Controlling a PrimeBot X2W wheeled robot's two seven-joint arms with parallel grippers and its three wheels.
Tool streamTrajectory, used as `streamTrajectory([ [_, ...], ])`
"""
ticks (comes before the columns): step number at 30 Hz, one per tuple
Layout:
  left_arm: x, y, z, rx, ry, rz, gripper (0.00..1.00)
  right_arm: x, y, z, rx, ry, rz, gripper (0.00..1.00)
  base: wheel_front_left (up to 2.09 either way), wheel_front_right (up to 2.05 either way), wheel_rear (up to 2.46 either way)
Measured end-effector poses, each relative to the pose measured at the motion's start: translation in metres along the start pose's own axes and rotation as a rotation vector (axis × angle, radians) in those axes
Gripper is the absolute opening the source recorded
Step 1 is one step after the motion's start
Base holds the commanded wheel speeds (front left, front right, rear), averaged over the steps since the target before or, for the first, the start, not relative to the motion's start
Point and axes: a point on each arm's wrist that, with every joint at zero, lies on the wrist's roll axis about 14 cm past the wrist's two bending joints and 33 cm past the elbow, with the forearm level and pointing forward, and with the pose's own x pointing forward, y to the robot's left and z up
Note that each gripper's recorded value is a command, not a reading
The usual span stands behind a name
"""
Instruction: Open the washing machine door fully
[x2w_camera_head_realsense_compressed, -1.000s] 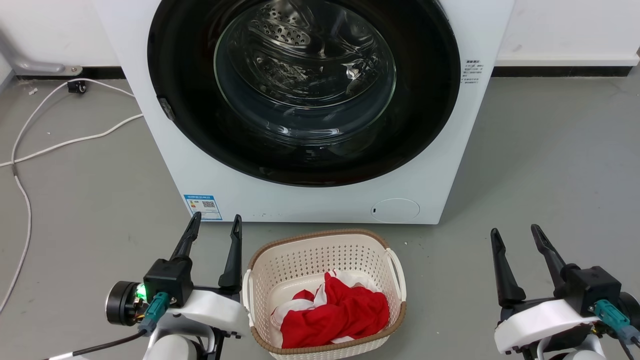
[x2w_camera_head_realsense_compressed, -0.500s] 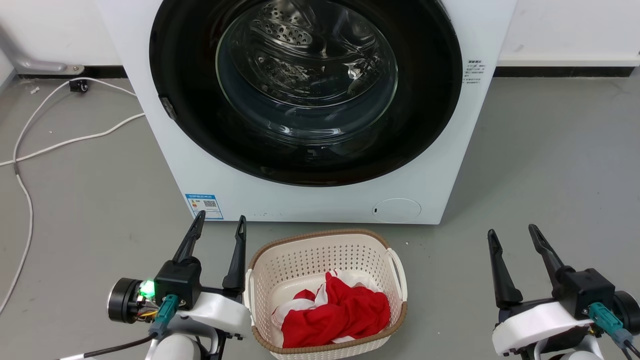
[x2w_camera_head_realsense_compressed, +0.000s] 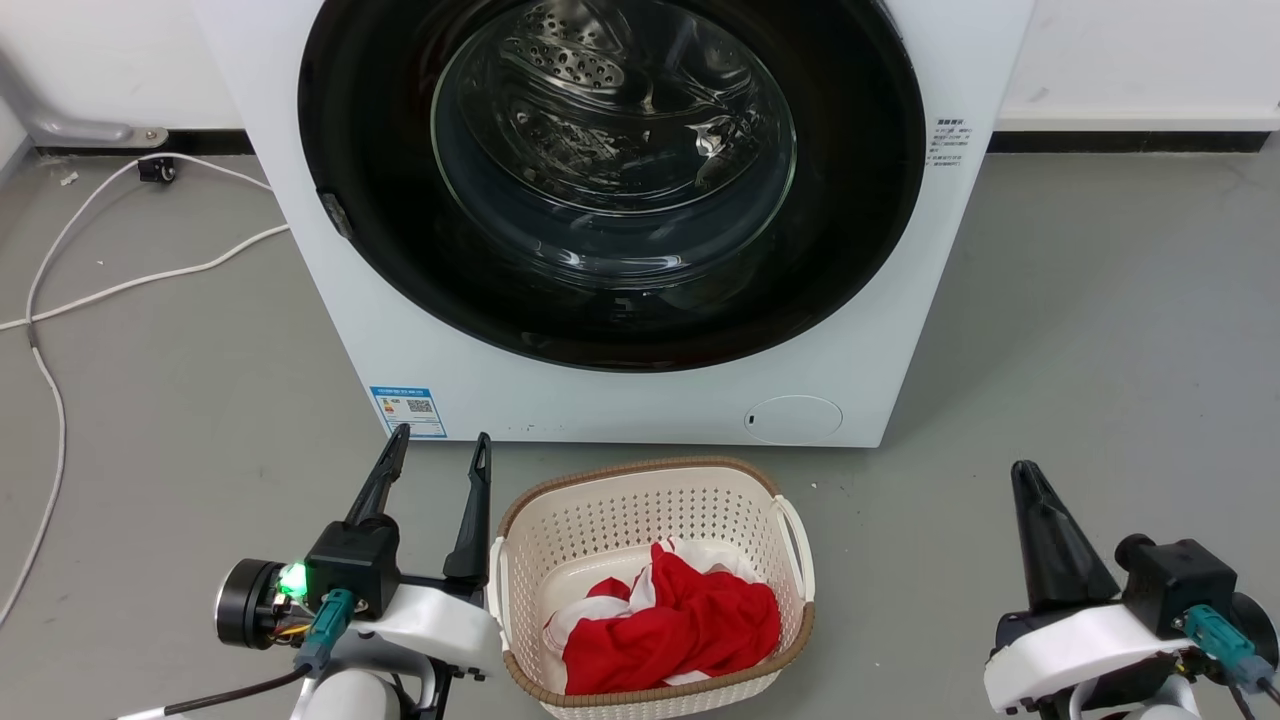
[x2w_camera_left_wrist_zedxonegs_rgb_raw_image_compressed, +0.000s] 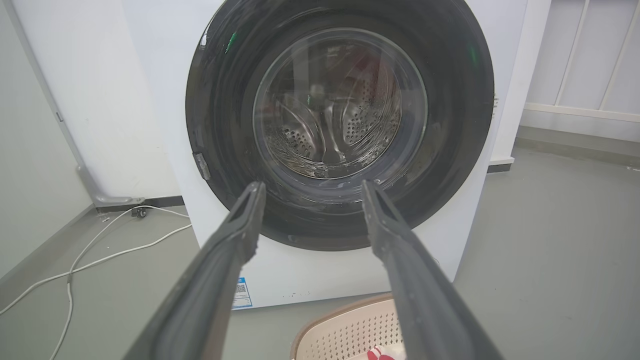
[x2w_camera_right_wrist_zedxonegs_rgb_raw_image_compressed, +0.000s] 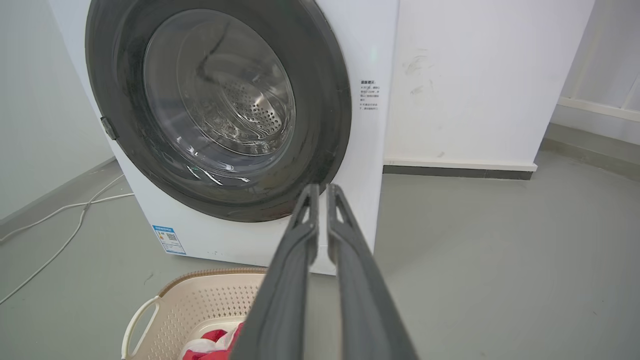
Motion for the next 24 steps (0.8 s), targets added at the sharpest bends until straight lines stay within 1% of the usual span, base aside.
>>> streamTrajectory([
  [3,0.000,0.000,0.000,-0.002,0.001,0.001,1.00,0.000,-0.003,0.000,0.050,-0.009,-0.013,0.00,0.00,0.00,0.00],
  [4,0.000,0.000,-0.001,-0.002,0.002,0.002,1.00,0.000,-0.005,0.001,0.080,-0.015,-0.022,0.00,0.00,0.00,0.00],
  [5,0.000,0.000,-0.001,-0.003,0.002,0.002,1.00,0.000,-0.007,0.002,0.143,-0.030,-0.036,0.00,0.00,0.00,0.00],
  [7,0.000,0.000,-0.001,-0.005,0.002,0.002,1.00,0.000,-0.013,0.006,0.286,-0.067,-0.070,0.00,0.00,0.00,0.00],
  [9,0.000,0.000,-0.001,-0.007,0.002,0.001,1.00,0.003,-0.021,0.014,0.492,-0.124,-0.110,0.00,0.00,0.00,0.00],
  [10,0.000,0.000,-0.001,-0.009,0.002,0.000,1.00,0.004,-0.024,0.018,0.567,-0.152,-0.124,0.00,0.00,0.00,0.00],
  [13,0.001,0.000,-0.002,-0.011,0.005,-0.001,1.00,0.009,-0.038,0.031,0.863,-0.245,-0.172,0.00,0.00,0.00,0.00],
  [16,0.002,0.000,-0.004,-0.013,0.007,-0.001,1.00,0.014,-0.051,0.042,1.122,-0.328,-0.201,0.00,0.00,0.00,0.00],
  [19,0.005,0.000,-0.004,-0.016,0.006,0.000,1.00,0.024,-0.063,0.057,1.313,-0.403,-0.195,0.00,0.00,0.00,0.00],
  [20,0.007,0.000,-0.004,-0.017,0.004,0.001,1.00,0.028,-0.067,0.062,1.357,-0.422,-0.189,0.00,0.00,0.00,0.00],
  [21,0.009,0.000,-0.003,-0.017,0.001,0.001,1.00,0.032,-0.071,0.067,1.397,-0.437,-0.178,0.00,0.00,0.00,0.00],
  [23,0.013,0.001,-0.002,-0.019,-0.004,0.002,1.00,0.042,-0.080,0.078,1.529,-0.476,-0.147,0.00,0.00,0.00,0.00],
  [24,0.014,0.001,-0.003,-0.021,-0.004,0.002,1.00,0.048,-0.084,0.083,1.573,-0.491,-0.130,0.00,0.00,0.00,0.00],
])
